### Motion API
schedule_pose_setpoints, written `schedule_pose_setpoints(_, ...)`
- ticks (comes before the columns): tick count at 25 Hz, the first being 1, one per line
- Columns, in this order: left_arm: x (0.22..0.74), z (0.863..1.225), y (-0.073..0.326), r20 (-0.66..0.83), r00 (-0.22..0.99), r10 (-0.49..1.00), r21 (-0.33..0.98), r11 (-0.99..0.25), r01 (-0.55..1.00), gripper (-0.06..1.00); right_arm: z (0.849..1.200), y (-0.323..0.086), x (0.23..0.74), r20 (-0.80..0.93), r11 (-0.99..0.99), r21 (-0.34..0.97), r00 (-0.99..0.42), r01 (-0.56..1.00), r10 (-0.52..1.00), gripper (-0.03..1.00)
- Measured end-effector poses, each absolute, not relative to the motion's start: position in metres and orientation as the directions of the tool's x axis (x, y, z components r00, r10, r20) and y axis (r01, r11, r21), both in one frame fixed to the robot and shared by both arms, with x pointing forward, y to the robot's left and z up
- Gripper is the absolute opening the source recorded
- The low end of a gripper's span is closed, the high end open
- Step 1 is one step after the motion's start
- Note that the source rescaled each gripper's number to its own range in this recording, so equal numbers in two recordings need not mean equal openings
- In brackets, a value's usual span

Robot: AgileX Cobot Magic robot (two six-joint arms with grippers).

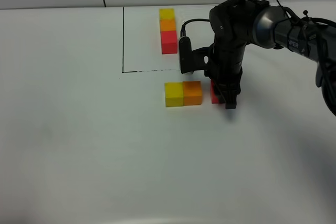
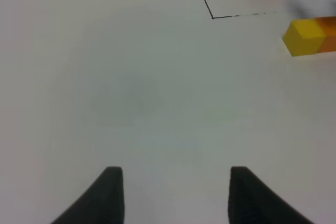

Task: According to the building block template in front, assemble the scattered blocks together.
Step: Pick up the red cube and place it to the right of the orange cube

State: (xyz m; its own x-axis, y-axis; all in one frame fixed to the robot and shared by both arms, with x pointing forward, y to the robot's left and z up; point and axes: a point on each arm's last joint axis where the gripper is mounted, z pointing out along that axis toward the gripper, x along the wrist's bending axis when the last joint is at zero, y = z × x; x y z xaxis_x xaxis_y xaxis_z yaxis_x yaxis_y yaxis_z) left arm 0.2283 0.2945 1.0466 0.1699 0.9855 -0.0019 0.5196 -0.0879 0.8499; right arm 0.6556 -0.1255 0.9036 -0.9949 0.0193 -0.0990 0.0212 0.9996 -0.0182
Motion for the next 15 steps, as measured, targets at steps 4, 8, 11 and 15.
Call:
schedule_pose_setpoints(4, 0.2283, 1.0466, 0.2945, -0.002, 0.170, 0.985, 0.850, -0.088, 0.520, 0.04, 0.9028, -0.1246, 0.6571, -0.108, 1.000, -0.010, -0.994, 0.021, 0.020, 0.03)
schedule_pose_setpoints(8, 0.2283, 1.0466, 0.2945, -0.002, 0.170, 0.985, 0.850, -0.088, 0.520, 0.04, 0.9028, -0.1222, 0.6579, -0.116, 0.999, 0.017, -0.993, 0.031, 0.033, 0.03)
schedule_pose_setpoints(11, 0.2283, 1.0466, 0.2945, -0.001, 0.170, 0.985, 0.850, -0.089, 0.519, 0.04, 0.9025, -0.1209, 0.6578, -0.114, 0.999, 0.031, -0.993, 0.039, 0.043, 0.03)
schedule_pose_setpoints(15, 0.2283, 1.0466, 0.2945, -0.001, 0.170, 0.985, 0.850, -0.089, 0.519, 0.04, 0.9020, -0.1203, 0.6576, -0.110, 0.998, 0.039, -0.993, 0.043, 0.047, 0.03)
